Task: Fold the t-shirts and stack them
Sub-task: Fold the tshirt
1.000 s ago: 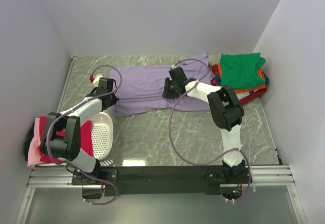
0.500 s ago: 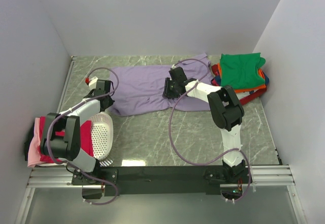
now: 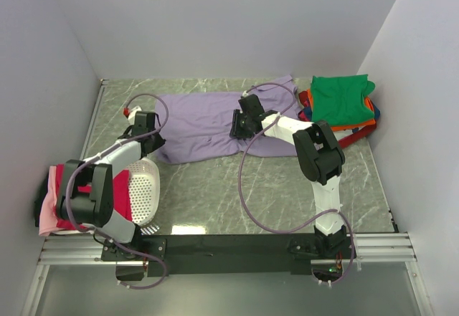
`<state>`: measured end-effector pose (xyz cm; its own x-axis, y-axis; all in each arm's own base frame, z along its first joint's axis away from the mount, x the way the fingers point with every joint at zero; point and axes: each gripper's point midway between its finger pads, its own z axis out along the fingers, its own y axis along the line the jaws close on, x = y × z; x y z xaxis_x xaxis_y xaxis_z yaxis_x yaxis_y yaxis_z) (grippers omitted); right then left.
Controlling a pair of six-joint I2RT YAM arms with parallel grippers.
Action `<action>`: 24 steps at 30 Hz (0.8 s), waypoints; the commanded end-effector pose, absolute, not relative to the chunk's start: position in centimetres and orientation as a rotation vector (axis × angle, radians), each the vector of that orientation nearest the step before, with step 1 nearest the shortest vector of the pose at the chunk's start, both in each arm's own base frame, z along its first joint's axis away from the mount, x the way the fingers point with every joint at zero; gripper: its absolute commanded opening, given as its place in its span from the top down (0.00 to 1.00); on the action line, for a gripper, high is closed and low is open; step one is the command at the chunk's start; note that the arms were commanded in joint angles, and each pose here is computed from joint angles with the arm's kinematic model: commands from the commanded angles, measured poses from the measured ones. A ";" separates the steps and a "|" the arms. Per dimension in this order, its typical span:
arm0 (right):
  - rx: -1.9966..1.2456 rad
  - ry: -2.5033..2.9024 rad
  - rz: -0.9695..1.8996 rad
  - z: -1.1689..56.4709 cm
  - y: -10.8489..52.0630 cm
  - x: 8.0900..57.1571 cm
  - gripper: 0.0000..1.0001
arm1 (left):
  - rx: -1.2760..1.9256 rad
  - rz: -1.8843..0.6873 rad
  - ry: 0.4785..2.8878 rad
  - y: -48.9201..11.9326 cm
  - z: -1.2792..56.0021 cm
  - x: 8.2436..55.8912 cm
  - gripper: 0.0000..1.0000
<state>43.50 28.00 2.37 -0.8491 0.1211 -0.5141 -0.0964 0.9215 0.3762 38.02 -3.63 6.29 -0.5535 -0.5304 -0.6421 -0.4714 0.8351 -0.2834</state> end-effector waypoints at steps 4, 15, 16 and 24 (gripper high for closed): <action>0.020 2.630 0.380 -0.5 25.6 42.2 0.59 | -0.698 -0.138 2.279 -4.8 5.5 39.4 0.70; 0.025 2.631 0.375 -0.6 25.5 42.2 0.59 | -0.679 -0.202 2.293 -5.8 4.8 39.9 0.81; 0.025 2.628 0.378 -0.5 25.6 42.3 0.59 | -0.679 -0.207 2.289 -5.8 4.9 39.8 0.88; 0.025 2.629 0.374 -0.6 25.5 42.3 0.59 | -0.703 -0.194 2.156 -4.6 10.1 39.2 0.99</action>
<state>43.52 27.98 2.37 -0.8488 0.1198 -0.5150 -0.0973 0.9219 0.3749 38.54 -4.99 5.96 -0.5798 -0.5345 -0.6149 -0.4358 0.8411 -0.3203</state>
